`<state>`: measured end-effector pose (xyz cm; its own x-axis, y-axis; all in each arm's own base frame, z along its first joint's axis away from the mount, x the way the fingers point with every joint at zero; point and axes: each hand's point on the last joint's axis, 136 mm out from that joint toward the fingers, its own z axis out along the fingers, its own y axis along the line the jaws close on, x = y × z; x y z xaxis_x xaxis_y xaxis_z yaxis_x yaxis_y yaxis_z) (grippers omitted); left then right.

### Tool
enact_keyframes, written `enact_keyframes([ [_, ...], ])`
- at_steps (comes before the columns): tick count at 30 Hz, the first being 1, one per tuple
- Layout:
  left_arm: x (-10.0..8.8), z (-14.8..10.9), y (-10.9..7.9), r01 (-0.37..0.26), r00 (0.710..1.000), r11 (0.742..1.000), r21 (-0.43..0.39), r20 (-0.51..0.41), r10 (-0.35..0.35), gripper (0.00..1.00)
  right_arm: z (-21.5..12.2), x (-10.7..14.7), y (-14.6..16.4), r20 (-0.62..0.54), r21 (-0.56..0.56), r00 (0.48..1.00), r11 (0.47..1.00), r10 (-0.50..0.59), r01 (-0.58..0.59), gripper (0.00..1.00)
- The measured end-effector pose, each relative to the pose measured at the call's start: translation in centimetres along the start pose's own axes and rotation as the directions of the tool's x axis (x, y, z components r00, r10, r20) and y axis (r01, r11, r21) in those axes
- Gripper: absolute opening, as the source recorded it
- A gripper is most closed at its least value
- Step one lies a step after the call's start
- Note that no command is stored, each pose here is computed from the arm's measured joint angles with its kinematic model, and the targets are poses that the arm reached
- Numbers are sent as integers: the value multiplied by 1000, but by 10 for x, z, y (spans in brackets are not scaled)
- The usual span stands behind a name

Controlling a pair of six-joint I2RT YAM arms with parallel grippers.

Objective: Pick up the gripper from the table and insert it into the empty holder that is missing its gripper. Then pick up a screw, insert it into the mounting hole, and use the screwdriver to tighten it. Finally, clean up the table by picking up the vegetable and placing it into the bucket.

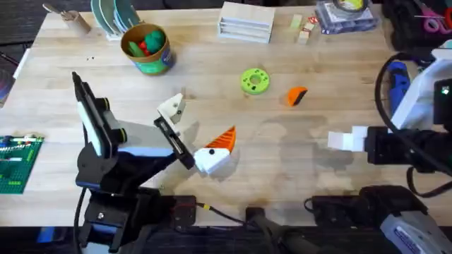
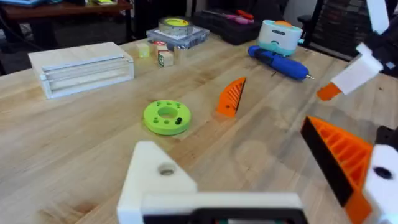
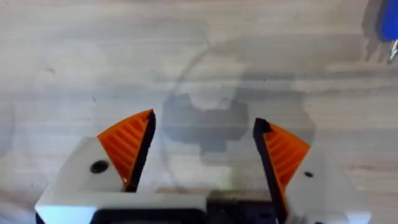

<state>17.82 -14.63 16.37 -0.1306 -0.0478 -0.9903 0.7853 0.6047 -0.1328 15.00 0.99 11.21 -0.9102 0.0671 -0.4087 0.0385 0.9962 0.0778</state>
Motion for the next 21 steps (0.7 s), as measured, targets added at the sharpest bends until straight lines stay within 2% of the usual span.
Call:
enact_keyframes([
  [6, 0, 0, 0, 0, 1000, 1000, 0, 0, 0, 993, -4, -42, 3, 172, -7, 985, 1000, -8, 9, 992],
  [10, 0, 0, 0, 0, 1000, 1000, 0, 0, 0, 993, -11, -74, 7, 300, -29, 954, 999, -5, 15, 991],
  [12, 0, 0, 0, 0, 1000, 1000, 0, 0, 0, 993, -14, -80, 14, 326, -65, 945, 998, 1, 22, 991],
  [15, 0, 0, 0, 0, 1000, 1000, 0, 0, 0, 993, -14, -77, 22, 312, -113, 950, 993, 12, 24, 992],
  [21, 0, 0, 0, 0, 1000, 1000, 0, 0, 0, 992, -27, -110, 35, 435, -175, 900, 982, 16, 67, 991],
])
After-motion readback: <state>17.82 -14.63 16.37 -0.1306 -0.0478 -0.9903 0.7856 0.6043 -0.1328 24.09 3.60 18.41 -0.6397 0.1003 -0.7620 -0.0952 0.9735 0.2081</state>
